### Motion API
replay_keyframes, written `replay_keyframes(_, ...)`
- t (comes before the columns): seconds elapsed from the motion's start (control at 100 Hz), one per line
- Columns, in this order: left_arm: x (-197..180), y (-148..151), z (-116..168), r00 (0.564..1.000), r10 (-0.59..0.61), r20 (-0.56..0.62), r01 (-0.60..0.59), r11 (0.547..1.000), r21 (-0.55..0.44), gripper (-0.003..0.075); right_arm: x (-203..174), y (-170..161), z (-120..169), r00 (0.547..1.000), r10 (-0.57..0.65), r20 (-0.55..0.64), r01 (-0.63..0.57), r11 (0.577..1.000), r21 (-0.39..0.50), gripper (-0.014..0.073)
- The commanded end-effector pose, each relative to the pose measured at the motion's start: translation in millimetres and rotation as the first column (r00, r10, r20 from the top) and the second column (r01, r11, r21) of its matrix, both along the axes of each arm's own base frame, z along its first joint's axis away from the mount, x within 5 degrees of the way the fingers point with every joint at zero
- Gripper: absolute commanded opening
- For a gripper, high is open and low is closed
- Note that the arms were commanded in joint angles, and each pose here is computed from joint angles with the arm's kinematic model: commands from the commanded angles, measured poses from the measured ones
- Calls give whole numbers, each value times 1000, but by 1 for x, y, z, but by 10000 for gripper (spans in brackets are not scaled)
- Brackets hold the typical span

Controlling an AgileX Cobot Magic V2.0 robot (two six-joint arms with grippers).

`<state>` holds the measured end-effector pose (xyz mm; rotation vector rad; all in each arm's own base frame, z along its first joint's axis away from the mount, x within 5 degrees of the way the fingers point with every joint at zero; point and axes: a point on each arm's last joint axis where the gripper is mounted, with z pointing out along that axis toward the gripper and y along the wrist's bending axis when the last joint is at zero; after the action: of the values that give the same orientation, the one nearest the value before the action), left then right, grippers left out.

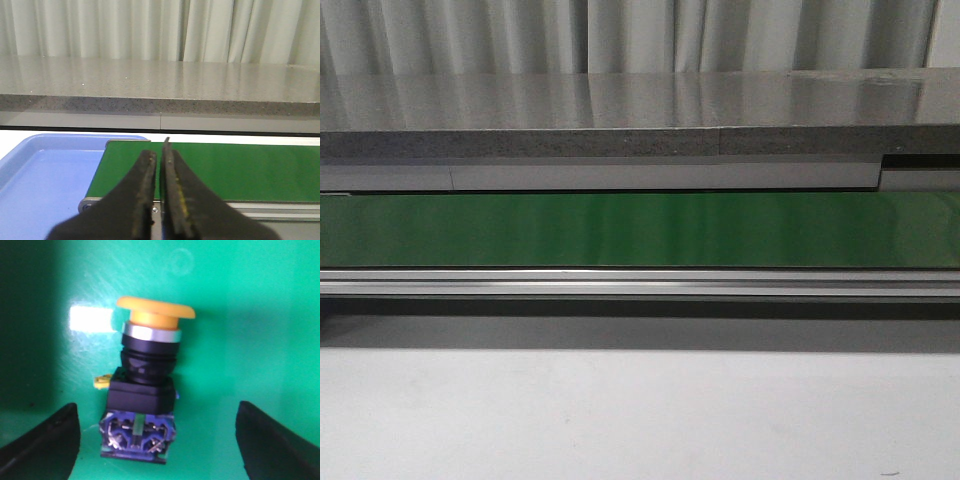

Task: Move button from right to left
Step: 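Close the right gripper on the switch body and lift it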

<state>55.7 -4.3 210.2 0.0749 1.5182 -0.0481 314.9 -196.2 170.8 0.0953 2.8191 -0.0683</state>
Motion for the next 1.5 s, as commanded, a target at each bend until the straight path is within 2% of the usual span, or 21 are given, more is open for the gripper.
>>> replay_keyframes(0.0,-2,-1,-5,997,-9,73,10,1000,-18,5,4,-6,22,997,3,72,1,998,-58,590)
replay_keyframes(0.14,-2,-1,-5,997,-9,73,10,1000,-18,5,5,-7,13,998,2,56,1,999,-47,589)
replay_keyframes(0.21,-2,-1,-5,997,-9,73,10,1000,-18,5,6,-7,9,999,1,46,0,999,-41,559)
replay_keyframes(0.28,-2,-1,-5,997,-9,73,10,1000,-18,5,6,-7,6,999,1,40,1,999,-36,476)
replay_keyframes(0.41,-2,-1,-5,997,-9,73,10,1000,-18,5,6,-7,6,999,2,38,-1,999,-35,254)
replay_keyframes(0.48,-2,-1,-5,997,-9,73,10,1000,-18,5,7,-8,9,999,6,43,-4,999,-44,203)
replay_keyframes(0.68,-2,-1,-5,997,-9,73,10,1000,-18,5,11,-10,37,997,17,76,-13,998,-58,206)
replay_keyframes(0.86,-2,-1,-5,997,-9,73,10,1000,-18,5,9,-2,74,984,-6,180,15,999,-48,206)
replay_keyframes(1.12,-2,-1,-5,997,-9,73,10,1000,-18,5,0,21,117,949,-58,309,40,997,66,206)
replay_keyframes(1.32,-2,-1,-5,997,-9,73,10,1000,-18,5,-4,47,135,951,-46,305,18,996,93,206)
replay_keyframes(1.49,-2,-1,-5,997,-9,73,10,1000,-18,5,-6,73,136,954,0,300,-15,999,48,206)
